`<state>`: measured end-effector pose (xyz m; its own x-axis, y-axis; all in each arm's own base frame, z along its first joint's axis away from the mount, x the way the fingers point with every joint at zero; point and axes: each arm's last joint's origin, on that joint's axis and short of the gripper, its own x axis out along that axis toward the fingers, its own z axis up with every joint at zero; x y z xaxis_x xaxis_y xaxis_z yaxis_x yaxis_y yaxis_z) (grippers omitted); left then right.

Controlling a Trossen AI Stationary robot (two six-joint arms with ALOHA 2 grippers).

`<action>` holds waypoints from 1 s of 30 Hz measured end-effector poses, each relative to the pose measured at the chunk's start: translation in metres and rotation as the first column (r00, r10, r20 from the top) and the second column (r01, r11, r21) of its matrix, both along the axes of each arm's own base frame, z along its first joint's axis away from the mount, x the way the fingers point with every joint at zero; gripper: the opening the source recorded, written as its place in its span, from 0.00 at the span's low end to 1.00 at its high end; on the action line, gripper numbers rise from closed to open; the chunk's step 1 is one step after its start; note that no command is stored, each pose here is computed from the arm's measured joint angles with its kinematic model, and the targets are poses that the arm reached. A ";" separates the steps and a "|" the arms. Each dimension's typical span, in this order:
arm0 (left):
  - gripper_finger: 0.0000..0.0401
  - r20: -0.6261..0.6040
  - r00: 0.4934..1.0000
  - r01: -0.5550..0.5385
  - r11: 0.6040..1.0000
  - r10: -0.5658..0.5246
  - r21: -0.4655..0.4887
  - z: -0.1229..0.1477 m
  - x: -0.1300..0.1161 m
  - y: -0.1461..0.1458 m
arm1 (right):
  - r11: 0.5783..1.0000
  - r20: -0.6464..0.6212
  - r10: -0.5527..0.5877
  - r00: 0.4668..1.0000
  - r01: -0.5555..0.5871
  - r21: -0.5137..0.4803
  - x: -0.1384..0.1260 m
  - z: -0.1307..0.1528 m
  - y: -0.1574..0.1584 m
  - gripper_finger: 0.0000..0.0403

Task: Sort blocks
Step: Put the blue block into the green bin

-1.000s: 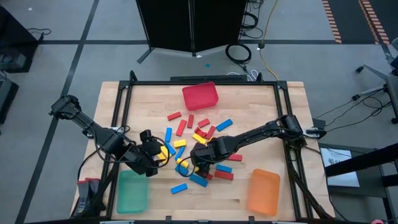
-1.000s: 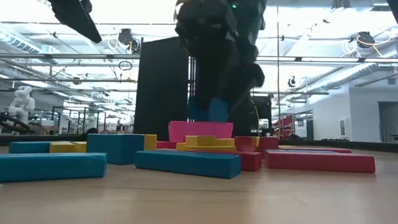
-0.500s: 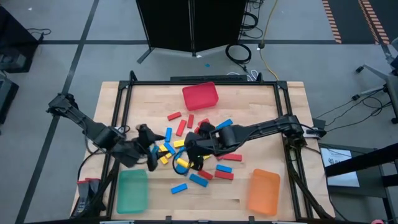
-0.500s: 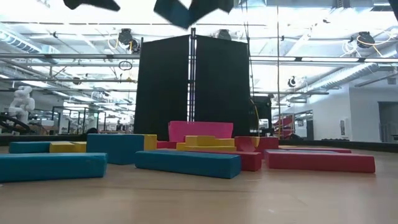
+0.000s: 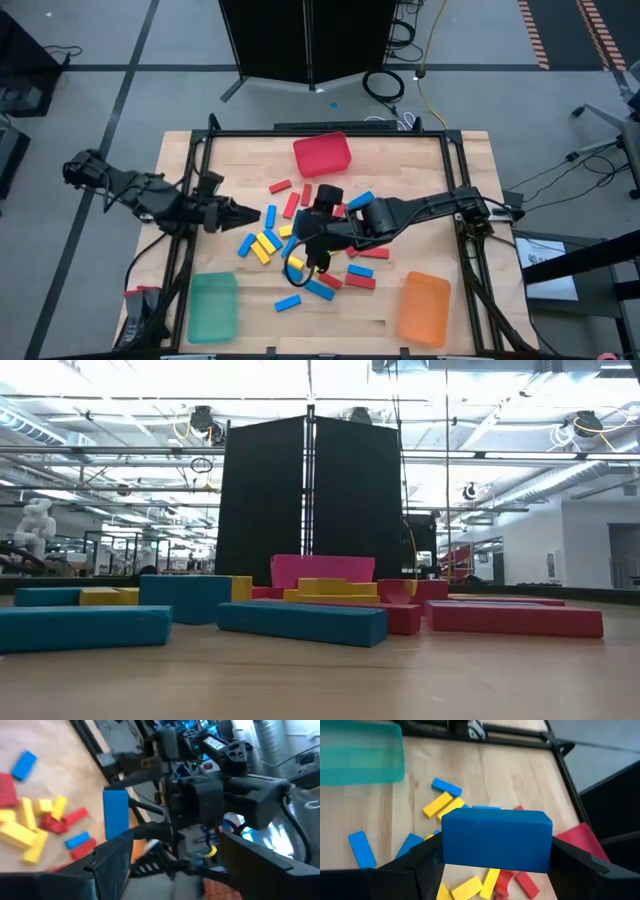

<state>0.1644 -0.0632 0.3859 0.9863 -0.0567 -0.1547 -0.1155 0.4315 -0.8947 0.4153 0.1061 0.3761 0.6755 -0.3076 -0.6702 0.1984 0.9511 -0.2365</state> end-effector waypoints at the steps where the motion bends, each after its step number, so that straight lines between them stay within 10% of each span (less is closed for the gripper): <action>1: 0.76 -0.012 1.000 0.012 1.000 -0.012 -0.006 -0.001 0.002 0.002 | 1.000 0.013 0.006 1.000 -0.006 -0.003 0.000 0.003 0.000 0.69; 7: 0.76 -0.152 0.988 -0.005 1.000 0.004 -0.002 -0.018 0.018 0.013 | 0.999 0.096 0.025 0.995 -0.023 -0.025 -0.001 0.025 -0.001 0.69; 30: 0.76 -0.055 0.994 0.101 0.992 -0.097 0.081 -0.022 0.065 0.025 | 1.000 0.125 0.011 0.992 -0.008 -0.029 0.002 0.031 -0.012 0.69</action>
